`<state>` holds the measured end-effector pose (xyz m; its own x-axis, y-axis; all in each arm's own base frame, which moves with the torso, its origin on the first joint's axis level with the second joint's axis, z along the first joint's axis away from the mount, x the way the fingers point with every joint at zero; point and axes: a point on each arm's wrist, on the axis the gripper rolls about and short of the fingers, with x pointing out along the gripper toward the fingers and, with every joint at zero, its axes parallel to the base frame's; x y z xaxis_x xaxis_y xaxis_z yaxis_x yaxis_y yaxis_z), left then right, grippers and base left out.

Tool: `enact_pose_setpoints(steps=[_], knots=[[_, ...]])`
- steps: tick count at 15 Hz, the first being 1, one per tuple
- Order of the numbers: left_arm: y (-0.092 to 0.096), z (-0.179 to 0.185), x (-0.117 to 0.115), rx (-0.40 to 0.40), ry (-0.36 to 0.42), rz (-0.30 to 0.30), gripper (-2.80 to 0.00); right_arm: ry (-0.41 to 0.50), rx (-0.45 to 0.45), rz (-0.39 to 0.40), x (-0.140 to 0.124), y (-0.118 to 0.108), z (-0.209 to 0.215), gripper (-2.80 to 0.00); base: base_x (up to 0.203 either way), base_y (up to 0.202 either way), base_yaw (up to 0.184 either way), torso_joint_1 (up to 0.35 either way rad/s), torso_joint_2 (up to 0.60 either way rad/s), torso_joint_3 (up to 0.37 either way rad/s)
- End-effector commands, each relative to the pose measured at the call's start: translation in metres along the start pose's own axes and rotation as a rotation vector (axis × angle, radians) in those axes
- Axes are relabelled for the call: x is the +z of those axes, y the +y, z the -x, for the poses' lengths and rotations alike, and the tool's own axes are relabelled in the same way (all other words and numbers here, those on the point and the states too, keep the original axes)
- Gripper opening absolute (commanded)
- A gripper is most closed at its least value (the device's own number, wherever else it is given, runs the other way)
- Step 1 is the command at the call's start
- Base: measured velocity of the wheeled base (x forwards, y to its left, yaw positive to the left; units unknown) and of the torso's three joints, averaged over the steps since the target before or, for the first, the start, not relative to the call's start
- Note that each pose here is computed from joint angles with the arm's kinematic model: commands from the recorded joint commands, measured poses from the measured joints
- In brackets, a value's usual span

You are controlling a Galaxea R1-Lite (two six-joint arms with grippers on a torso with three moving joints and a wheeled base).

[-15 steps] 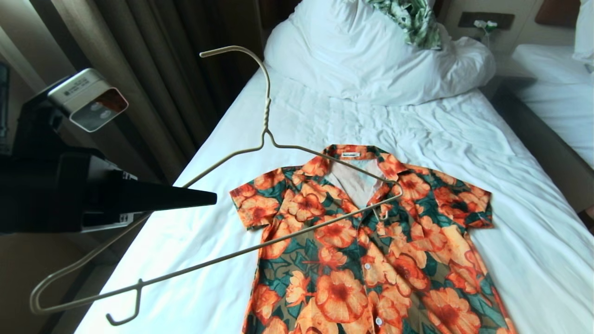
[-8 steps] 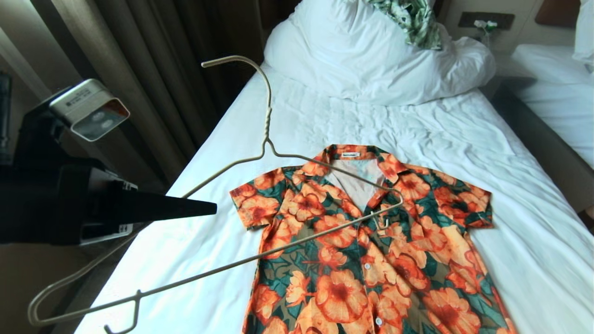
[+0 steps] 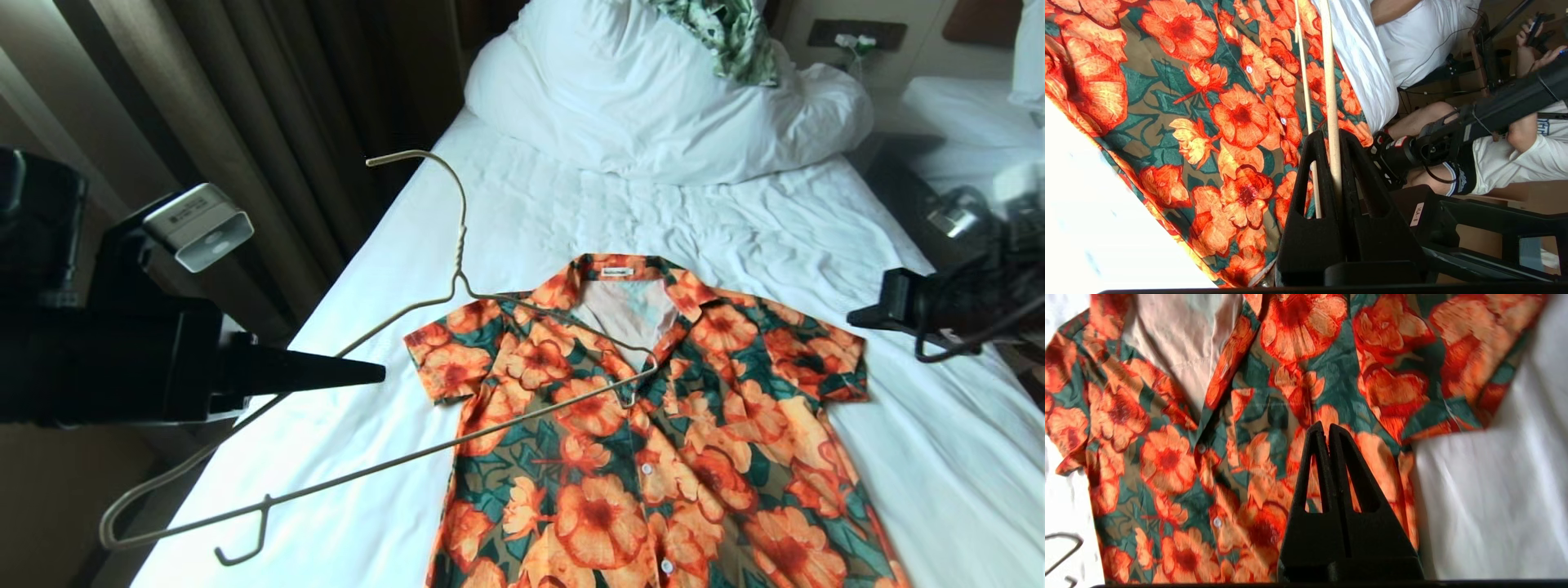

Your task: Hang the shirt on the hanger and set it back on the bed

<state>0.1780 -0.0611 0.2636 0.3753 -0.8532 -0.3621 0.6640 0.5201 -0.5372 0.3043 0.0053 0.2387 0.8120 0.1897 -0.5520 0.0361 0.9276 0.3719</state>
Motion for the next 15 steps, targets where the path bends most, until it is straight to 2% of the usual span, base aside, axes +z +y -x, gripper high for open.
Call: enact_pose_setpoints(steps=[1,5,7,8,11,13,15], knots=[[0.003,-0.002,0.0,-0.003,0.008,0.011,-2.8,0.109,-0.024,-0.018,0.001,-0.009,-0.071,-2.8,0.0,0.0,0.0,0.0,0.0,0.0],[0.007,-0.006,0.001,-0.006,-0.008,-0.004,-2.8,0.158,0.015,-0.005,0.009,-0.009,-0.145,-2.8,0.0,0.0,0.0,0.0,0.0,0.0],[0.009,-0.007,-0.003,-0.006,-0.003,0.002,-2.8,0.165,0.083,-0.013,0.017,-0.012,-0.17,-2.8,0.0,0.0,0.0,0.0,0.0,0.0],[0.01,-0.008,-0.005,-0.006,0.001,0.006,-2.8,0.171,0.128,-0.042,0.022,-0.011,-0.175,0.0,0.0,0.0,0.0,0.0,0.0,0.0],[0.009,-0.007,-0.007,-0.004,0.001,0.006,-2.8,0.171,0.175,-0.096,0.027,-0.011,-0.193,0.0,0.0,0.0,0.0,0.0,0.0,0.0],[0.008,-0.005,-0.01,-0.004,0.002,0.006,-2.8,0.177,0.207,-0.085,0.025,-0.005,-0.201,0.0,0.0,0.0,0.0,0.0,0.0,0.0],[0.007,-0.003,-0.012,-0.003,-0.001,0.005,-2.8,0.137,0.233,-0.067,0.027,0.0,-0.208,0.0,0.0,0.0,0.0,0.0,0.0,0.0]])
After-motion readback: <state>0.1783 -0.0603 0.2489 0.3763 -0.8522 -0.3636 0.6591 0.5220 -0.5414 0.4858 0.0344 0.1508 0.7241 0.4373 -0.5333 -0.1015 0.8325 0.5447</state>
